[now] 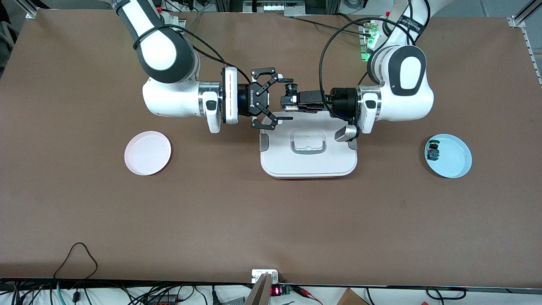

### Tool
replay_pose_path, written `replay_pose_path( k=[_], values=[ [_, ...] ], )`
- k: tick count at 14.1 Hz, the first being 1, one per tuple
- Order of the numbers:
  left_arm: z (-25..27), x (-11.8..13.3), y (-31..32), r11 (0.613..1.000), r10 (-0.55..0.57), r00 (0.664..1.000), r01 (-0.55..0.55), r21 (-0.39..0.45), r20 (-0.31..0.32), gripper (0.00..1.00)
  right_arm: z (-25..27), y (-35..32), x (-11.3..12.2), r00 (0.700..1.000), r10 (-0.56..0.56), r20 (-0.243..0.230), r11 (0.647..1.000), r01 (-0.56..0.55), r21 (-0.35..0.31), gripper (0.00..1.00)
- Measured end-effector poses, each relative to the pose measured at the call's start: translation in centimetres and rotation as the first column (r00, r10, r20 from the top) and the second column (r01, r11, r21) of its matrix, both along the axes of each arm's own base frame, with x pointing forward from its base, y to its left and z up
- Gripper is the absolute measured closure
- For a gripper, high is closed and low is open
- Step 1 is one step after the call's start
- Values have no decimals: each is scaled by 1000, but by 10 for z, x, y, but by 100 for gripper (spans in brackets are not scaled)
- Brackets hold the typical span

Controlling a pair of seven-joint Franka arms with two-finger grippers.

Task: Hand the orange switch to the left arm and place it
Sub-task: 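Grasp the orange switch with the left gripper and open the right gripper, then carry the switch to the blue plate while the right gripper withdraws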

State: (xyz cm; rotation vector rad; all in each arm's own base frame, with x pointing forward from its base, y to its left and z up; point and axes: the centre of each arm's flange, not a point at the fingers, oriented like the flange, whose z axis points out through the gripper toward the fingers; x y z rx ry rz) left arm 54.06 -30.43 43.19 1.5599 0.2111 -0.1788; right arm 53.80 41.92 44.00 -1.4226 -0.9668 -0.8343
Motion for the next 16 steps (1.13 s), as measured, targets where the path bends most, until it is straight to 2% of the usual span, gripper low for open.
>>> replay_pose_path(
  k=[5,8,10,13,16],
  values=[
    [2,7,15,1000,17,1000,-17,16,25,67,-6,-27,15,999,-46,-12,999,46,-12,0],
    [1,15,44,990,-25,995,11,139,97,67,-16,-75,29,995,-89,-37,996,88,-18,0],
    [-4,17,61,966,-90,985,51,255,144,67,-34,-110,31,995,-82,-61,996,80,-39,0],
    [-16,17,82,876,-241,951,128,465,193,67,-59,-164,37,994,-59,-89,993,50,-103,0],
    [-23,23,115,734,-384,900,162,659,206,67,-59,-196,42,986,-49,-160,986,23,-162,0]
  ],
)
